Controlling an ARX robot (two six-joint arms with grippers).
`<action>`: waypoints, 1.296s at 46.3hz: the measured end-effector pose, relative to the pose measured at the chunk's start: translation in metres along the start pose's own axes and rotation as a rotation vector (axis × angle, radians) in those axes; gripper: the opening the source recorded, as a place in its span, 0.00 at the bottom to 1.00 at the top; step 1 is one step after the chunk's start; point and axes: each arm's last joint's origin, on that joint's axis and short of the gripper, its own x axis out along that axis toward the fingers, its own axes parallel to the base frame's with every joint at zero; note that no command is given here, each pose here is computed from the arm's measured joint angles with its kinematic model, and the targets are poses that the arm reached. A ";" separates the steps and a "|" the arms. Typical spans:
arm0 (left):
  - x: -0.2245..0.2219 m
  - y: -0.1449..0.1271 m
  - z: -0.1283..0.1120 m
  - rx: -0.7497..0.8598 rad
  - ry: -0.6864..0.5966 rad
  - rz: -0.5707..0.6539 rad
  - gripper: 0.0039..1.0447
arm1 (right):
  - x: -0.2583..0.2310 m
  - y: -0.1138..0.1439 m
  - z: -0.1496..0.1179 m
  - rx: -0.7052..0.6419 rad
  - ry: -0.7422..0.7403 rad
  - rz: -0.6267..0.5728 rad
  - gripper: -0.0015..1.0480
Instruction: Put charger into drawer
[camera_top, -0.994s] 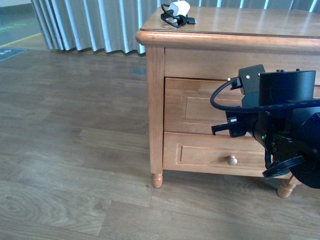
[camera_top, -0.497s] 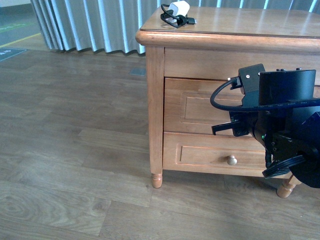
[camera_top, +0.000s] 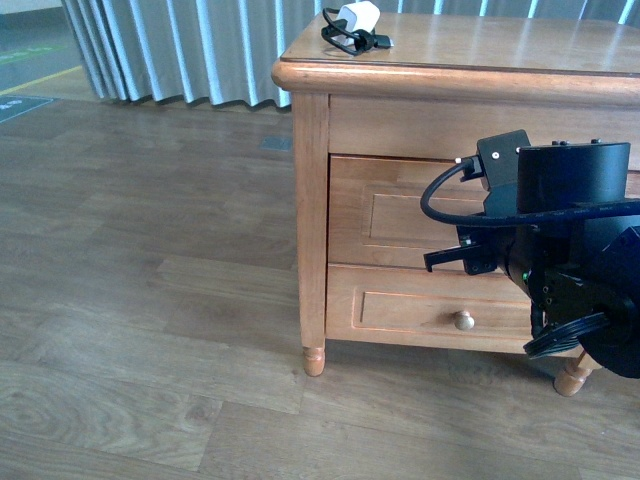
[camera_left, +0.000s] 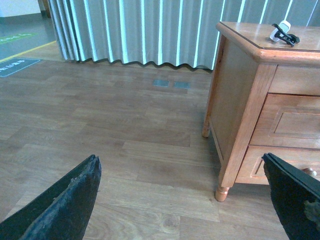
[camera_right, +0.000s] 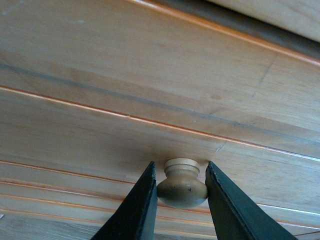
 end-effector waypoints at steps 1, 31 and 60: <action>0.000 0.000 0.000 0.000 0.000 0.000 0.94 | 0.000 0.000 0.000 0.000 0.000 0.000 0.25; 0.000 0.000 0.000 0.000 0.000 0.000 0.94 | 0.002 0.001 -0.005 -0.007 0.019 0.015 0.38; 0.000 0.000 0.000 0.000 0.000 0.000 0.94 | 0.003 0.000 -0.007 -0.003 0.023 0.003 0.23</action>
